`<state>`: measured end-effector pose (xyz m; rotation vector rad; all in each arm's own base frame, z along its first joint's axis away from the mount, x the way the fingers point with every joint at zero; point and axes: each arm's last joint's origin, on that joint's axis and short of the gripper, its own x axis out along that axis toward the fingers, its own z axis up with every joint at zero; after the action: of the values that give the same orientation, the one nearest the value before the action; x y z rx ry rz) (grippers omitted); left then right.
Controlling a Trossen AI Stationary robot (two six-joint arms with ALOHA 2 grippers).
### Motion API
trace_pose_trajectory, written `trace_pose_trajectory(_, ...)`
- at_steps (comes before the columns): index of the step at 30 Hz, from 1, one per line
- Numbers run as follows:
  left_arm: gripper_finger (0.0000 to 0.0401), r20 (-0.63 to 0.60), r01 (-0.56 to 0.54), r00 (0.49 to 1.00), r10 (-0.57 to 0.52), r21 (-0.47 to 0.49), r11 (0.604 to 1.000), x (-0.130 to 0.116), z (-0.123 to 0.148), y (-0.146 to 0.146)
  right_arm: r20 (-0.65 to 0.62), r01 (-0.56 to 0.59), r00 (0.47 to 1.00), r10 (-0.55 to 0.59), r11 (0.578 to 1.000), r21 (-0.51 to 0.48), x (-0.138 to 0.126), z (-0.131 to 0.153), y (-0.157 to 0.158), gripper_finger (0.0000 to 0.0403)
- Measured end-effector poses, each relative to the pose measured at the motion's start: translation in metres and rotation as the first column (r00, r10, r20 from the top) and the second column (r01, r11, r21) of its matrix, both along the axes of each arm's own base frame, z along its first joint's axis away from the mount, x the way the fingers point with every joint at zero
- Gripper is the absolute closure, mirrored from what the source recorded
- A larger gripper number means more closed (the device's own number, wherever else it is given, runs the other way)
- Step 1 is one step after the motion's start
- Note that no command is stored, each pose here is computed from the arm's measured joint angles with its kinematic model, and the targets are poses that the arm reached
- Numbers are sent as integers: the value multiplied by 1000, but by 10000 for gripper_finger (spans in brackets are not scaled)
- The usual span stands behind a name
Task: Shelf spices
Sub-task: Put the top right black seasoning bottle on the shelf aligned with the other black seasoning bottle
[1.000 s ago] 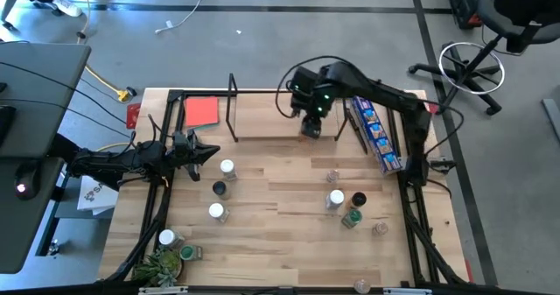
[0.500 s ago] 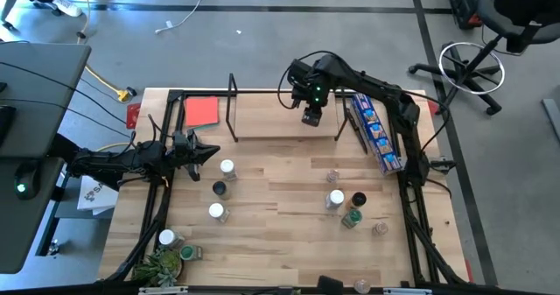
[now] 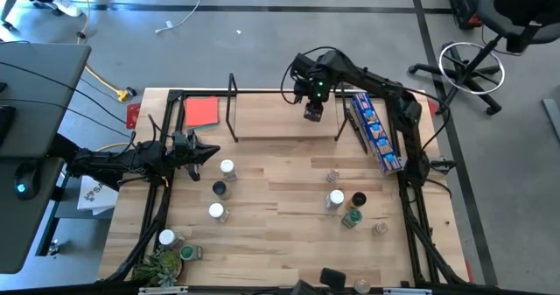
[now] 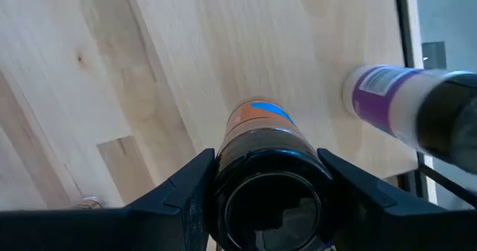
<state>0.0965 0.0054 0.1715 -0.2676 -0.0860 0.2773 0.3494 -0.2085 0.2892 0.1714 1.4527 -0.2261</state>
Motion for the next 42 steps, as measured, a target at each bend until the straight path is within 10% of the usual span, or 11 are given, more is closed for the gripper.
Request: trace_pose_trajectory(42, 400, 0, 0, 1000, 0, 0, 1000, 0, 0, 0, 123, 54, 991, -48, 998, -42, -20, -24, -12, 215)
